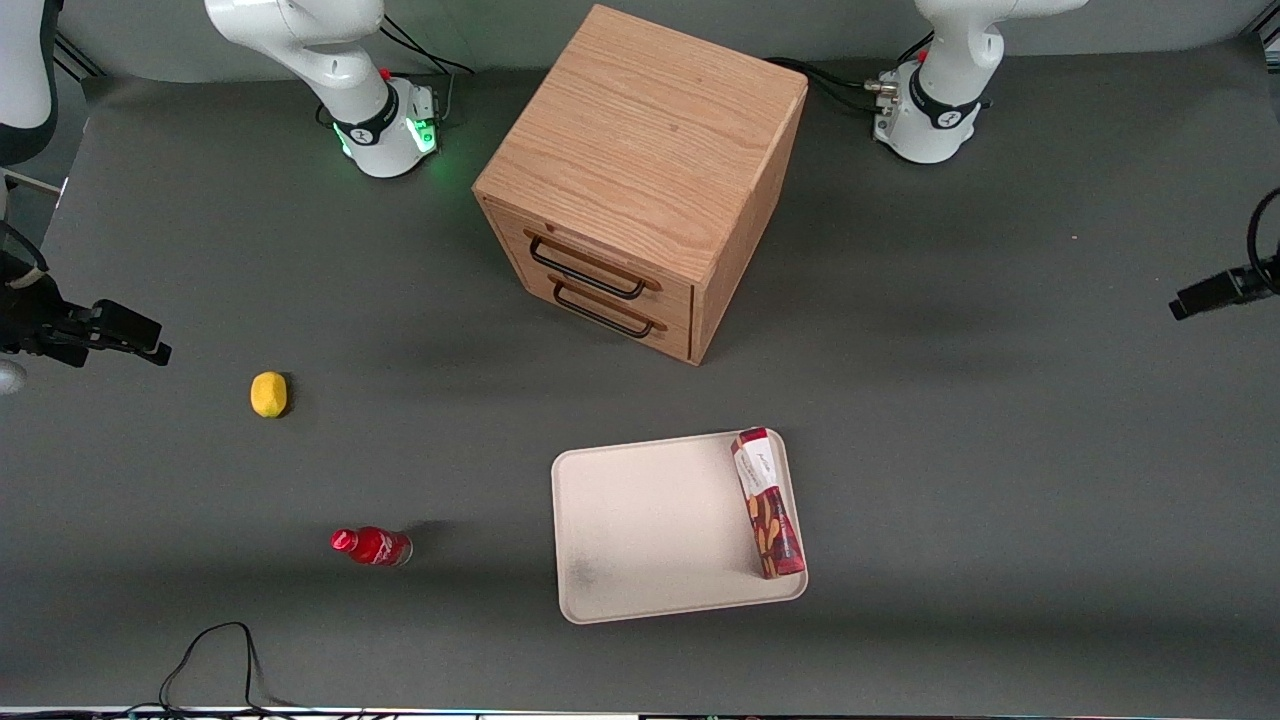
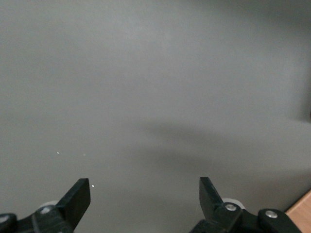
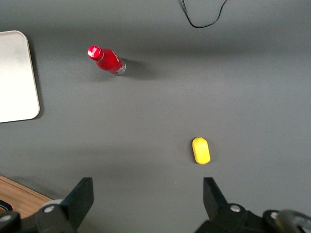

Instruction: Place red cookie box on tray

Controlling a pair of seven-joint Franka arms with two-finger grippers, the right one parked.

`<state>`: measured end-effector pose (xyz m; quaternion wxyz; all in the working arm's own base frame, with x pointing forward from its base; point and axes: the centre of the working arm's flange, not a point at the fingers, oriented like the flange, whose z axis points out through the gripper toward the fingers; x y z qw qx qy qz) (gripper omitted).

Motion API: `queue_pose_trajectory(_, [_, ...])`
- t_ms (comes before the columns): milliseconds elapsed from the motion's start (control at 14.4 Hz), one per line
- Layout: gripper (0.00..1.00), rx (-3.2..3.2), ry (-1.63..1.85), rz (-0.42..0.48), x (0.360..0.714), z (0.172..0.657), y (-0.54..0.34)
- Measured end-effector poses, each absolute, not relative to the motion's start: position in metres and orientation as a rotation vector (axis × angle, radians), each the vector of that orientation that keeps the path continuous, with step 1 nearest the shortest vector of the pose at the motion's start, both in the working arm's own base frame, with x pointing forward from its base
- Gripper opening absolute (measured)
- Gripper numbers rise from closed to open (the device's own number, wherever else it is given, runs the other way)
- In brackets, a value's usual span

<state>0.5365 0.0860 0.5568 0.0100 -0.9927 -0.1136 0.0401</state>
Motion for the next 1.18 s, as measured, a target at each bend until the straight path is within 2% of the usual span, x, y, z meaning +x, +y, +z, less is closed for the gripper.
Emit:
queue_pose_trajectory(347, [1.00,-3.090,-0.230,0.115,0.519,0.577,0.022])
queue_pose_trajectory(1181, [1.00,-3.097,-0.272,0.120,0.527,0.588,0.043])
